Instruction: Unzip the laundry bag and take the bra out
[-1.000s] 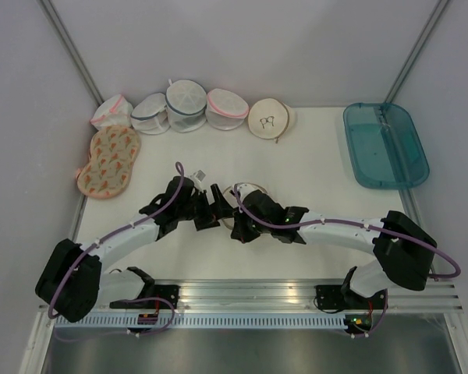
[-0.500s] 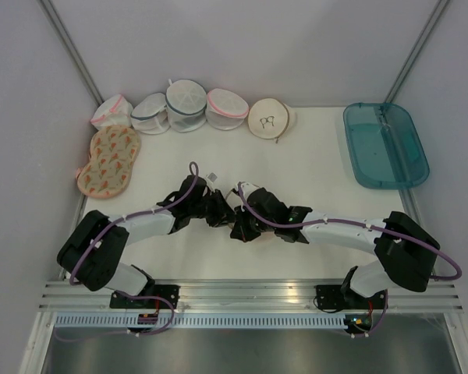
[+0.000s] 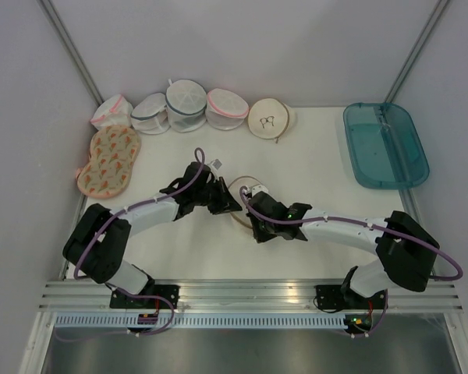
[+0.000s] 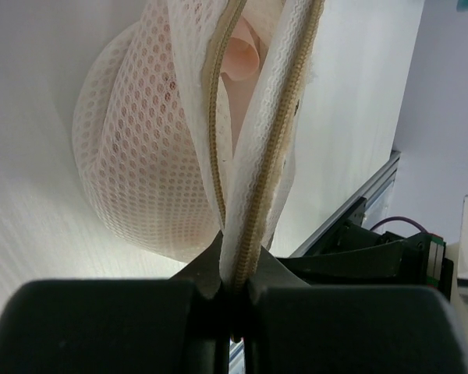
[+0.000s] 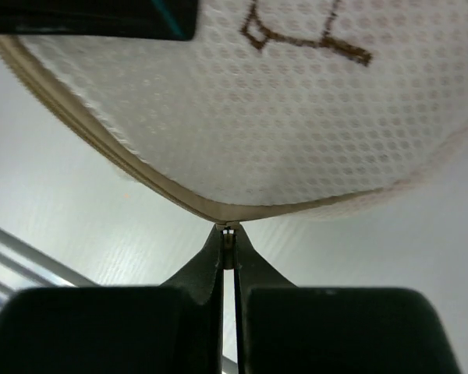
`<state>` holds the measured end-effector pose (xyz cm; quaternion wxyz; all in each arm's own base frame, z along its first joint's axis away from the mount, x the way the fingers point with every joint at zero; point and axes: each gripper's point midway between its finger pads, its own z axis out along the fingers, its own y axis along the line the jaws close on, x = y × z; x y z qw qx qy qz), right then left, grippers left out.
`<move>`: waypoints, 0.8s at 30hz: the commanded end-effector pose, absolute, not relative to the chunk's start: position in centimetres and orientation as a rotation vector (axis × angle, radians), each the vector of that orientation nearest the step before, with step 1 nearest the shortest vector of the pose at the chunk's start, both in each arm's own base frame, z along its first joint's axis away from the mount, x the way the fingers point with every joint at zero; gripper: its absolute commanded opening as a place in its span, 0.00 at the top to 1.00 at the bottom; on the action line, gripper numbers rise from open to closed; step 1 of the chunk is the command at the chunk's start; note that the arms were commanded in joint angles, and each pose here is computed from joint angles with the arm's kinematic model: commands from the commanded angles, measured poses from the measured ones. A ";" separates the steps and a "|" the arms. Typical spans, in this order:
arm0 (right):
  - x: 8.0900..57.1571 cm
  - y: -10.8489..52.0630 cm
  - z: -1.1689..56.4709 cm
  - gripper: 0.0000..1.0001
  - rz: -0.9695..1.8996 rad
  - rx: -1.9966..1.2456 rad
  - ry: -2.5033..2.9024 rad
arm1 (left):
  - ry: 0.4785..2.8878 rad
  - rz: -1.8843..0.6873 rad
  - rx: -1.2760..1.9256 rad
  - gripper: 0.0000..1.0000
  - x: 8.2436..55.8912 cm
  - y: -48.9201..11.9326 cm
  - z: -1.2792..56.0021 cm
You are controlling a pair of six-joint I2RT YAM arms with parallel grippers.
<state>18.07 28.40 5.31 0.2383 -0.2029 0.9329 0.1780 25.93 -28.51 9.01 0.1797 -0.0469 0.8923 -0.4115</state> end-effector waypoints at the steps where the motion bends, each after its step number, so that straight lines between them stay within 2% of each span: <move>1: 18.8 24.8 4.5 1.00 0.200 -0.509 2.609 | 2.457 -1.107 -0.039 0.98 28.2 -28.4 9.7; 9: 22.7 20.1 4.7 0.99 -0.230 -0.382 2.502 | 2.474 -1.111 0.141 0.98 28.5 -29.0 9.6; 18: 26.7 17.9 4.8 1.00 -0.441 -0.267 2.408 | 2.490 -1.223 0.395 0.98 28.0 -30.3 9.3; 24: 29.2 16.7 7.0 1.00 -0.510 -0.167 2.300 | 2.512 -1.272 0.478 0.98 27.4 -30.8 8.7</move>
